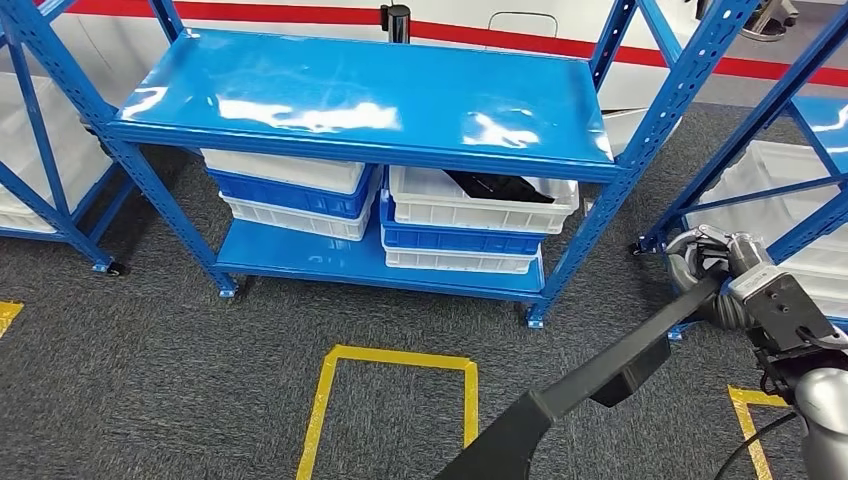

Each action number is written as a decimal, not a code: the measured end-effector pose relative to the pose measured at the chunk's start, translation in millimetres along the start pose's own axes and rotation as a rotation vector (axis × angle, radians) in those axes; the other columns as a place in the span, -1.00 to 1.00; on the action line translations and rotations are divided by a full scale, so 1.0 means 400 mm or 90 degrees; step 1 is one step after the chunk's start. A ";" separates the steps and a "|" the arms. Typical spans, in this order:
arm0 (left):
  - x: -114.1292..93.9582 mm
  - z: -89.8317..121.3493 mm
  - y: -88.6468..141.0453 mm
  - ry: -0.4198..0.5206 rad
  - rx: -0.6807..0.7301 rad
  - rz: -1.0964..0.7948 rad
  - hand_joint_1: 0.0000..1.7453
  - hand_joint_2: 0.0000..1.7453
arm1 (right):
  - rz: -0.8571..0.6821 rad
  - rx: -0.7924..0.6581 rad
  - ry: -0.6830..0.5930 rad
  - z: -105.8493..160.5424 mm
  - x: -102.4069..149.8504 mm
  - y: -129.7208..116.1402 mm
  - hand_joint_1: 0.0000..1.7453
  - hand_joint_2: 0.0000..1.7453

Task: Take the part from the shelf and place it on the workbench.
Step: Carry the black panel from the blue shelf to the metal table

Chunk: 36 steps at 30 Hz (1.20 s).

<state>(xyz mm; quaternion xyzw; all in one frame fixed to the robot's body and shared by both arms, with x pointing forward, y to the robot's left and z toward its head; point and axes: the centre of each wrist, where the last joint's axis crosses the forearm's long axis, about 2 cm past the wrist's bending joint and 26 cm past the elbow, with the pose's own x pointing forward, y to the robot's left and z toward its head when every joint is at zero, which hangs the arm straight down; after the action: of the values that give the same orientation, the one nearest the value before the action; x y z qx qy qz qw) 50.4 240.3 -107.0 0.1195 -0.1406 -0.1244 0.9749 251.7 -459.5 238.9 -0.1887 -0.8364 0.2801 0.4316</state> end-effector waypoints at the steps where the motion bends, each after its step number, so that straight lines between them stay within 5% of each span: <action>1: 0.000 0.000 0.001 0.001 0.003 0.001 -1.00 -1.00 | 0.005 0.000 0.002 0.002 0.002 -0.006 1.00 1.00; 19: 0.015 -0.008 0.018 -0.018 0.006 -0.021 -1.00 -1.00 | 0.024 0.000 -0.011 -0.070 -0.007 -0.035 1.00 1.00; 29: 0.013 -0.007 0.016 -0.010 -0.003 -0.005 -1.00 -1.00 | 0.011 0.007 0.018 -0.033 -0.020 -0.008 1.00 1.00; 36: 0.007 -0.002 0.004 0.024 0.000 0.032 -1.00 -1.00 | 0.011 0.012 0.005 -0.079 -0.029 0.022 1.00 1.00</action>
<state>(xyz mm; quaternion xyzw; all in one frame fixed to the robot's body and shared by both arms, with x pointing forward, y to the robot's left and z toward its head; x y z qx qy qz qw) 53.8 241.4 -106.7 0.1186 -0.1252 -0.0973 0.9802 284.8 -449.4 240.9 -0.1929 -0.8302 0.2911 0.4345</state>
